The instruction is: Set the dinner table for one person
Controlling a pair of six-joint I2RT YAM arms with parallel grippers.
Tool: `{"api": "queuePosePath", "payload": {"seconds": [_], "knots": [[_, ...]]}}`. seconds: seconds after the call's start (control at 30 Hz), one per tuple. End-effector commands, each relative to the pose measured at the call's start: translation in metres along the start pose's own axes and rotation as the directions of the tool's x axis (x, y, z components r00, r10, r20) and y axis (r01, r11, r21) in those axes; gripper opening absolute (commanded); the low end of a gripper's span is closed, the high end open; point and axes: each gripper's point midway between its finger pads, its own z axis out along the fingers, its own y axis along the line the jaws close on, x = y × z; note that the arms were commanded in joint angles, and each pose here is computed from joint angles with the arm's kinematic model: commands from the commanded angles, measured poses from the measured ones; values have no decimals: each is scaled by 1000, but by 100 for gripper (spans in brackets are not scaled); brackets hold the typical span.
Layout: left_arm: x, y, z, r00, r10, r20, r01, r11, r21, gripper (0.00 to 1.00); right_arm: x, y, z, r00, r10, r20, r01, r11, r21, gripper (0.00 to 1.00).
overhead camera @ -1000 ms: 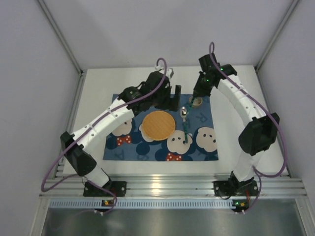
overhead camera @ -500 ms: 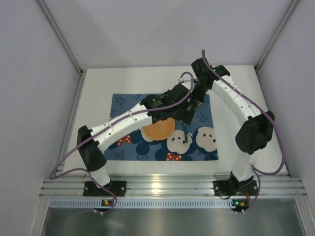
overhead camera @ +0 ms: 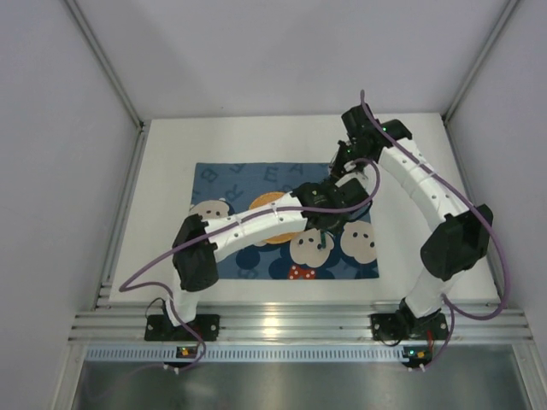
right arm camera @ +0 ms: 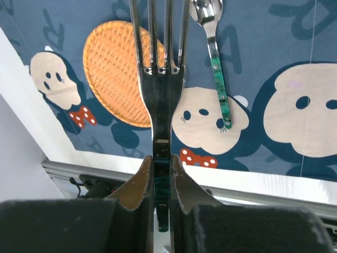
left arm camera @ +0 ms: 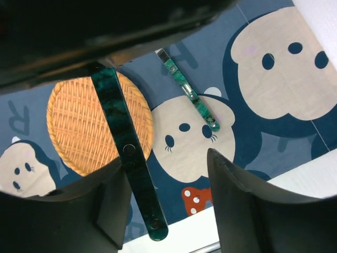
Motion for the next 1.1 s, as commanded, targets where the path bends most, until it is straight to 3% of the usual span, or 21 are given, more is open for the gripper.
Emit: {"api": "queuePosePath", "payload": {"seconds": [0.0, 0.07, 0.1, 0.2, 0.4, 0.47, 0.5, 0.53, 0.63, 0.83, 1.07], "knots": [[-29, 11, -5, 997, 34, 70, -27, 995, -92, 55, 26, 12, -25, 999, -39, -29, 37, 997, -69, 0], [-28, 6, -2, 995, 73, 64, -65, 991, -114, 48, 32, 11, -22, 998, -50, -44, 47, 997, -67, 0], [-30, 10, -4, 995, 82, 62, -73, 988, -137, 39, 34, 11, -20, 997, -52, -51, 49, 997, -66, 0], [-26, 8, 0, 993, 108, 40, -100, 982, -162, 29, 42, 14, -17, 995, -72, -75, 66, 995, -71, 0], [-19, 12, -3, 995, 100, 30, -93, 978, -187, 20, 48, 18, -13, 991, -94, -100, 86, 993, -81, 0], [-16, 13, -5, 996, 84, 32, -77, 981, -180, 18, 48, 19, -11, 990, -96, -106, 88, 993, -84, 17], [-18, 13, -9, 997, 69, 42, -61, 983, -172, 18, 47, 21, -11, 989, -101, -105, 92, 992, -88, 31], [-17, 12, -10, 997, 61, 47, -52, 985, -163, 17, 46, 21, -10, 990, -102, -102, 93, 992, -85, 52], [-11, 17, -14, 998, 38, 43, -31, 987, -160, 16, 38, 27, -10, 989, -120, -86, 112, 989, -96, 73], [19, 37, -18, 1000, -5, -1, 5, 980, -201, 11, 16, 31, -20, 987, -153, -43, 148, 984, -103, 86], [47, 81, -29, 990, -141, -4, 137, 966, -219, 7, -10, 11, -36, 993, -115, 6, 115, 989, -97, 87]]}}
